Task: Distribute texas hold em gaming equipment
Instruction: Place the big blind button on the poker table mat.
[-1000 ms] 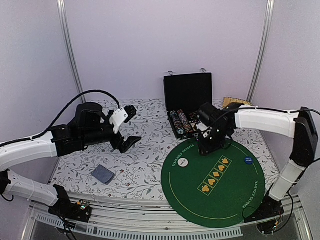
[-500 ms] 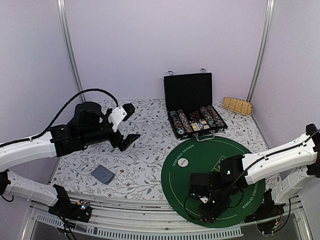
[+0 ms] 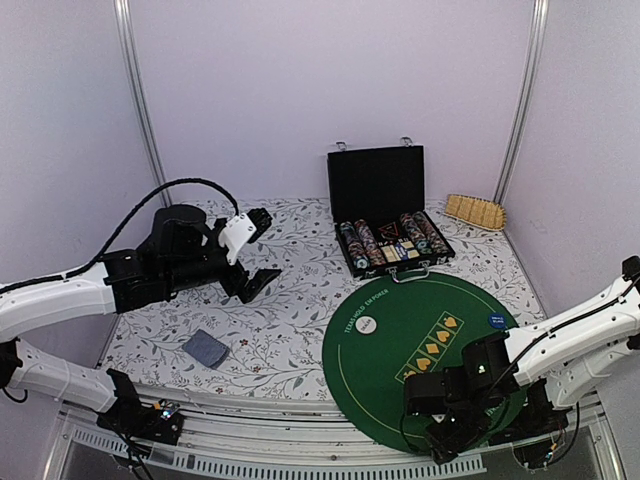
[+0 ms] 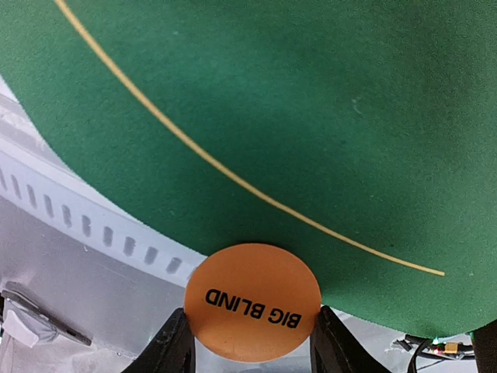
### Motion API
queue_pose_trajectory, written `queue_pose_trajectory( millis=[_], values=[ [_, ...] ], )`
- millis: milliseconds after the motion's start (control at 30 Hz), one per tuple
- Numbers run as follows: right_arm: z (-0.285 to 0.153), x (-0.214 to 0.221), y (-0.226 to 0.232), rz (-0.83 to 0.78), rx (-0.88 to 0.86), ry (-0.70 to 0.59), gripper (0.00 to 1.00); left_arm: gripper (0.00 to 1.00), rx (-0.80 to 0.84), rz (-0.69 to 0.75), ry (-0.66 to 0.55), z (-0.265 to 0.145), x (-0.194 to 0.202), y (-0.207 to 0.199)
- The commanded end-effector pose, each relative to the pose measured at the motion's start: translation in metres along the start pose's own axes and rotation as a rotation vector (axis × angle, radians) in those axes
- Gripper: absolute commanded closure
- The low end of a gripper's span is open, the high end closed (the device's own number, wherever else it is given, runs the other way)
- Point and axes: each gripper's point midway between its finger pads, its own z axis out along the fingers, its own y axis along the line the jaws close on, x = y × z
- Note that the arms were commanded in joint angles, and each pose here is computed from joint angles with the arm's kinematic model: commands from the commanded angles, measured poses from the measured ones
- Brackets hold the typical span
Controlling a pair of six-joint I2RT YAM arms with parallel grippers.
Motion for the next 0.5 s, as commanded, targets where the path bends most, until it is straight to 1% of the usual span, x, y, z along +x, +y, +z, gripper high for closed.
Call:
queue_pose_trajectory(
  millis=[0,167,367,400,467],
  values=[
    [-0.002,-0.011,-0.010,0.069,0.026,-0.064,0.61,0.02,-0.012,-0.005,0.002,0.003,0.002,0.003],
    [-0.010,-0.034,-0.010,0.089,0.037,-0.130,0.61,0.02,-0.018,-0.003,0.003,0.003,0.002,0.003],
    [-0.002,-0.044,-0.004,0.047,0.040,-0.114,0.60,0.02,-0.016,-0.003,0.004,0.003,0.002,0.003],
    [0.001,-0.044,-0.003,0.040,0.041,-0.099,0.58,0.02,-0.017,-0.001,0.004,0.003,0.002,0.003],
    [0.003,-0.043,-0.004,0.027,0.056,-0.082,0.49,0.02,-0.015,-0.002,0.006,0.003,0.003,0.003]
  ],
)
